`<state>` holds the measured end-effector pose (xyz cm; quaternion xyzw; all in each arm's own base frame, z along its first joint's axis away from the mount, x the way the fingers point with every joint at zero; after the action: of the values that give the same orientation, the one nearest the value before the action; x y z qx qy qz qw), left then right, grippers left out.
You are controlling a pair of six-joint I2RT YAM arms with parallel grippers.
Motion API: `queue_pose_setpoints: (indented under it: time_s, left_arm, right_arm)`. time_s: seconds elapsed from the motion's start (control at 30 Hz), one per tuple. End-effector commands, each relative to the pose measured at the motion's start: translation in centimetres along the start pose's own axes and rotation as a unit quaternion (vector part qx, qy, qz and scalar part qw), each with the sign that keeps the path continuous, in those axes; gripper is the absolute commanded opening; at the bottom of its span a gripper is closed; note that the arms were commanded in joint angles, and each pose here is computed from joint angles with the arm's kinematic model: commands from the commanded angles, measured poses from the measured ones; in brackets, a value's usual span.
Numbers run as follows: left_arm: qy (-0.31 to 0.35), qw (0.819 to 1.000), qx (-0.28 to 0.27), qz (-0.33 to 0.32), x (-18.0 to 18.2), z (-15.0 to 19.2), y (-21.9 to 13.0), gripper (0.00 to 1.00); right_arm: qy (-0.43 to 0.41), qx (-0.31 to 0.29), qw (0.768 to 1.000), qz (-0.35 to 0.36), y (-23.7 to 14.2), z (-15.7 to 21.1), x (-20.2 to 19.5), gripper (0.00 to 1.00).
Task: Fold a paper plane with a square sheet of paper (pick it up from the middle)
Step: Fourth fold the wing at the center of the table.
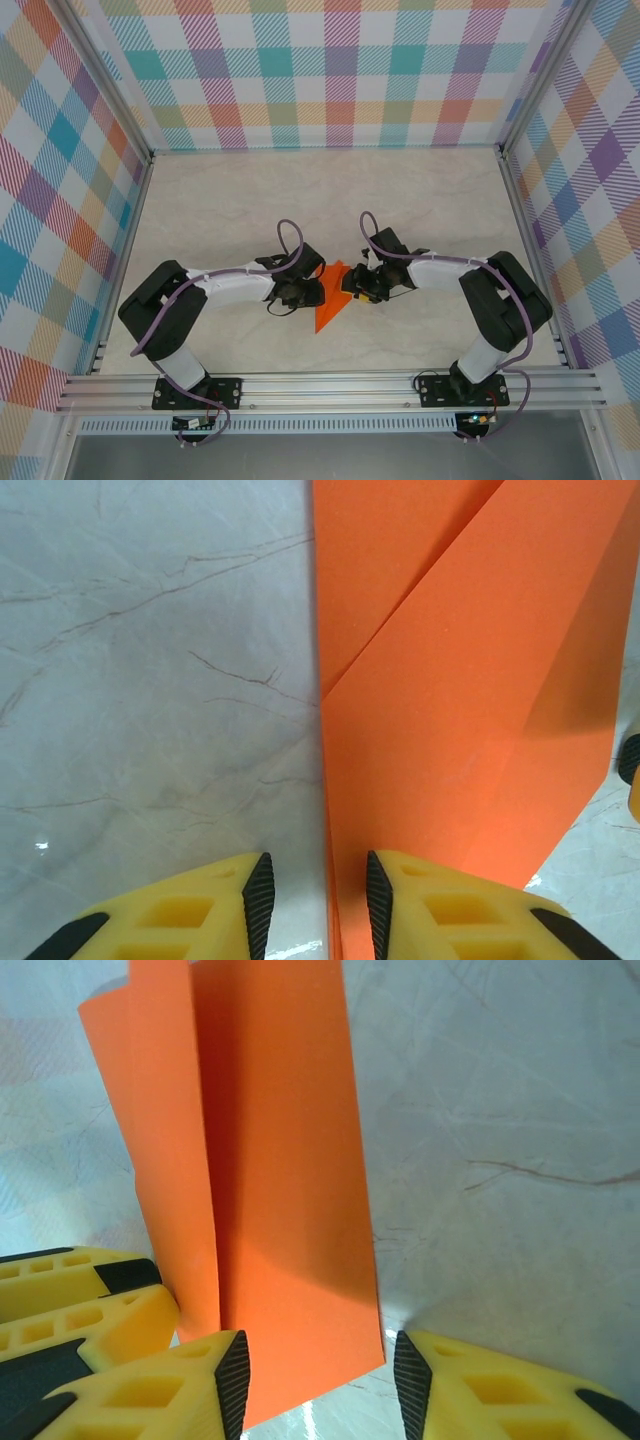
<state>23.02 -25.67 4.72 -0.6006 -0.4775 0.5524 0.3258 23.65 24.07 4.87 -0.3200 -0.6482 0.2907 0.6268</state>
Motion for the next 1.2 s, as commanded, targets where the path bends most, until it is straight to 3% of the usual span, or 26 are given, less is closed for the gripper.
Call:
queue_pose_setpoints:
  time_s: [0.0, 0.97, 1.17]
  left_arm:
    - [0.013, 0.999, 0.013, -0.029, 0.9, 0.7, 1.2, 0.32]
    - [0.031, 0.999, 0.028, -0.015, -0.4, 1.5, 1.8, 0.30]
    - [0.031, 0.999, 0.028, -0.018, -0.3, 1.5, 1.7, 0.29]
  right_arm:
    - [0.000, 0.009, 1.000, -0.026, 0.8, 0.3, 0.4, 0.42]
    - [0.000, 0.008, 0.999, -0.043, 0.7, 0.6, 0.7, 0.38]
    - [-0.009, -0.030, 0.999, 0.033, -0.9, -0.1, -0.5, 0.42]
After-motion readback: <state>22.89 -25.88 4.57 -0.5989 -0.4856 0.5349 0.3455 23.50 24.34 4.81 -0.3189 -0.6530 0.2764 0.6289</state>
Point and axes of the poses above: each hand's point on the last joint's axis, 136 mm out from that joint toward the fingers, its own y axis out along the fingers, its own x axis along the line the jaws close on, z = x × y, the point moved 3 cm from there along -y, back along the fingers, and after that the axes turned 6 degrees about -y, right-handed, at the moved point
